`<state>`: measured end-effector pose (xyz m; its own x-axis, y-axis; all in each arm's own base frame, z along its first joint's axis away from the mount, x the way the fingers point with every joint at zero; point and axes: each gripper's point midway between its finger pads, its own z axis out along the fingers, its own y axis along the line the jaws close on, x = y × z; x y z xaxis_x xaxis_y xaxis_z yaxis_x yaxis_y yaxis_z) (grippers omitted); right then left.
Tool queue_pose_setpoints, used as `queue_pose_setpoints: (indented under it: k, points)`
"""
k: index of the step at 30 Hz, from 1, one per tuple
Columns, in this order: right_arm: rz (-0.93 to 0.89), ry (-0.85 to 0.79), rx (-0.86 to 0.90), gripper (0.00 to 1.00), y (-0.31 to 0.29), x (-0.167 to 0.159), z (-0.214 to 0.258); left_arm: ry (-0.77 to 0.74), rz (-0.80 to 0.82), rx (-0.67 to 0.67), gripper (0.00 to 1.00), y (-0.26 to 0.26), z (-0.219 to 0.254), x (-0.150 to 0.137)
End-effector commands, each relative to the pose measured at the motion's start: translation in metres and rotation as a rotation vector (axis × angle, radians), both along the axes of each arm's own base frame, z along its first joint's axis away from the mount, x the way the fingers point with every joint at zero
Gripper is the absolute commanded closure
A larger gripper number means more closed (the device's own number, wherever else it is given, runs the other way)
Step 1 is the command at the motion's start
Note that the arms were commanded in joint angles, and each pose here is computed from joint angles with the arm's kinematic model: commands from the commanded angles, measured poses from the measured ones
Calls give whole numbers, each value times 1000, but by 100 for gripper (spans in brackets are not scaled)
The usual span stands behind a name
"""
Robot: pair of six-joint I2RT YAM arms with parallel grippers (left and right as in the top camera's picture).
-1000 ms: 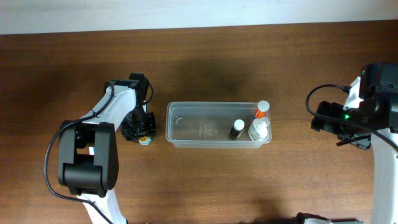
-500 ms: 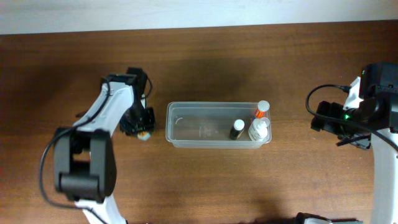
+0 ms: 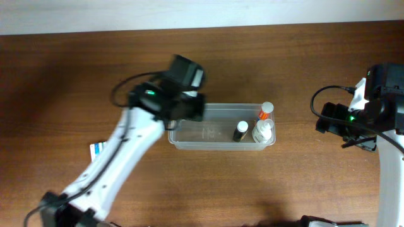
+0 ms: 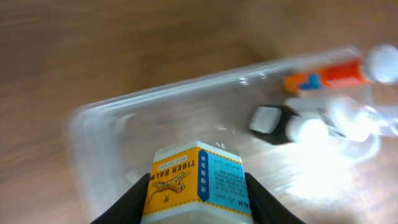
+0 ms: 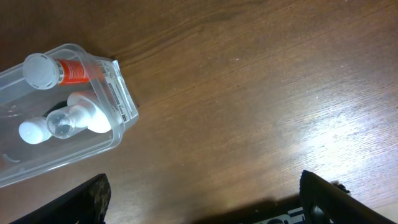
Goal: Pack container
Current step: 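Place the Tiger Balm jar in the container and withdraw left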
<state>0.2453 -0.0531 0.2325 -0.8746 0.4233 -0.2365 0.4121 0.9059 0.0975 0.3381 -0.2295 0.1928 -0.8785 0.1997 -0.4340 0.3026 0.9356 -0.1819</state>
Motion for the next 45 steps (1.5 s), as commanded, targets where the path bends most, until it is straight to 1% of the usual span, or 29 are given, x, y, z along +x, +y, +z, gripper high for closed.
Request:
queue_pose_setpoints:
  k: [1, 8, 10, 13, 18, 21, 22, 24, 26, 28, 30, 33, 36, 38, 39, 42, 45]
  points:
    - [2, -2, 3, 11, -1, 0, 0, 53, -75, 30, 70, -37, -38, -6]
    - [2, -2, 3, 11, -1, 0, 0, 147, -120, 75, 70, -65, -109, -2]
    - [2, -2, 3, 11, -1, 0, 0, 173, -129, 67, 70, -71, -123, -2]
    - [2, -2, 3, 11, -1, 0, 0, 171, -132, 69, 69, -75, -136, 3]
    - [2, -2, 3, 11, -1, 0, 0, 125, -134, 36, 53, -84, -134, 15]
    - [2, -1, 3, 11, -1, 0, 0, 121, -134, 33, 39, -85, -134, 15]
    - [2, 0, 3, 11, -1, -1, 0, 125, -134, 36, 37, -84, -134, 14]
    - [2, 0, 3, 11, -1, -1, 0, 132, -133, 41, 28, -83, -135, 13]
    - [2, 1, 3, 11, -1, -1, 0, 141, -132, 47, 25, -80, -133, 11]
    - [2, 0, 3, 11, -1, -1, 0, 140, -122, 54, 23, -75, -123, 11]
    - [2, 0, 3, 11, -1, -1, 0, 111, -103, 66, 21, -66, -102, 14]
    - [2, 1, 3, 11, -1, -1, 0, 12, -49, 89, 18, -45, -57, 23]
    - [2, 0, 3, 11, -1, -1, 0, -120, 39, 102, 14, -9, 0, 30]
    - [2, 0, 3, 11, -1, -1, 0, -181, 104, 109, 13, 20, 31, 30]
    - [2, 0, 3, 11, -1, -1, 0, -202, 140, 114, 1, 37, 45, 29]
    - [2, 0, 3, 11, -1, -1, 0, -210, 271, 126, 1, 95, 71, 19]
    - [2, -2, 3, 11, -1, 0, 0, -134, 425, 157, 1, 152, 72, 4]
